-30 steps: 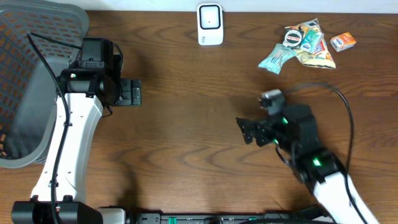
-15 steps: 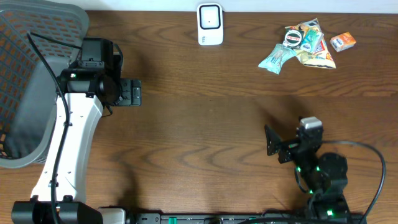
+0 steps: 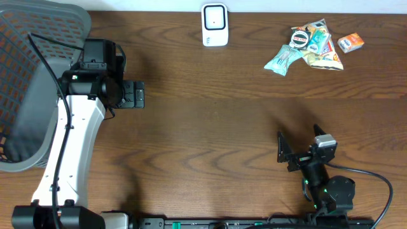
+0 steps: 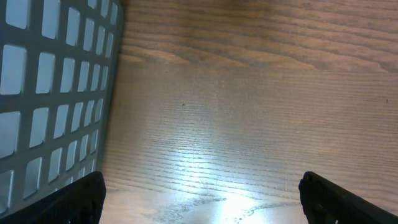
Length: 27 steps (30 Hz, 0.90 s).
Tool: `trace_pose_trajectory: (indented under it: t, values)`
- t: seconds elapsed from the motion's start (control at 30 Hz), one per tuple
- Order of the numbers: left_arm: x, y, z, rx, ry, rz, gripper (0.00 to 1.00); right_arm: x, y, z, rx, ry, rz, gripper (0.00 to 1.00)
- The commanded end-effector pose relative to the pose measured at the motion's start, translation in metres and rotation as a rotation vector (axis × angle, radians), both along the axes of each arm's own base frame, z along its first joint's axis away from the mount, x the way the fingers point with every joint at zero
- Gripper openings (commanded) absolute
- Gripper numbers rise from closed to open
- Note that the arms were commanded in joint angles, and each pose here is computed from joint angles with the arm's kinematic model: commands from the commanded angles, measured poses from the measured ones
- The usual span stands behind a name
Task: Scan the item barcode
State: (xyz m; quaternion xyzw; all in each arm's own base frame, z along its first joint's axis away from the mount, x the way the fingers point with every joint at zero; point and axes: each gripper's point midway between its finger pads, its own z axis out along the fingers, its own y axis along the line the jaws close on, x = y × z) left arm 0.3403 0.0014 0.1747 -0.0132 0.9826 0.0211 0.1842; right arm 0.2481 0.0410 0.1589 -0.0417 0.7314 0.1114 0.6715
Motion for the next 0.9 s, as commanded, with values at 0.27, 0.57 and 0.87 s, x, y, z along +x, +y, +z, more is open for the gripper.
trace_pose_trajectory:
  t: [0.27, 0.57, 0.87]
  values:
    - [-0.001, 0.001, -0.004, 0.011, 0.013, -0.003, 0.98, -0.003, -0.033, 0.001, -0.014, -0.015, -0.139, 0.99]
    - [-0.001, 0.001, -0.004, 0.011, 0.013, -0.003, 0.98, -0.003, -0.055, 0.001, -0.016, -0.012, -0.229, 0.99]
    - [-0.001, 0.001, -0.004, 0.011, 0.013, -0.003, 0.98, -0.003, -0.054, 0.0, -0.016, -0.012, -0.226, 0.99]
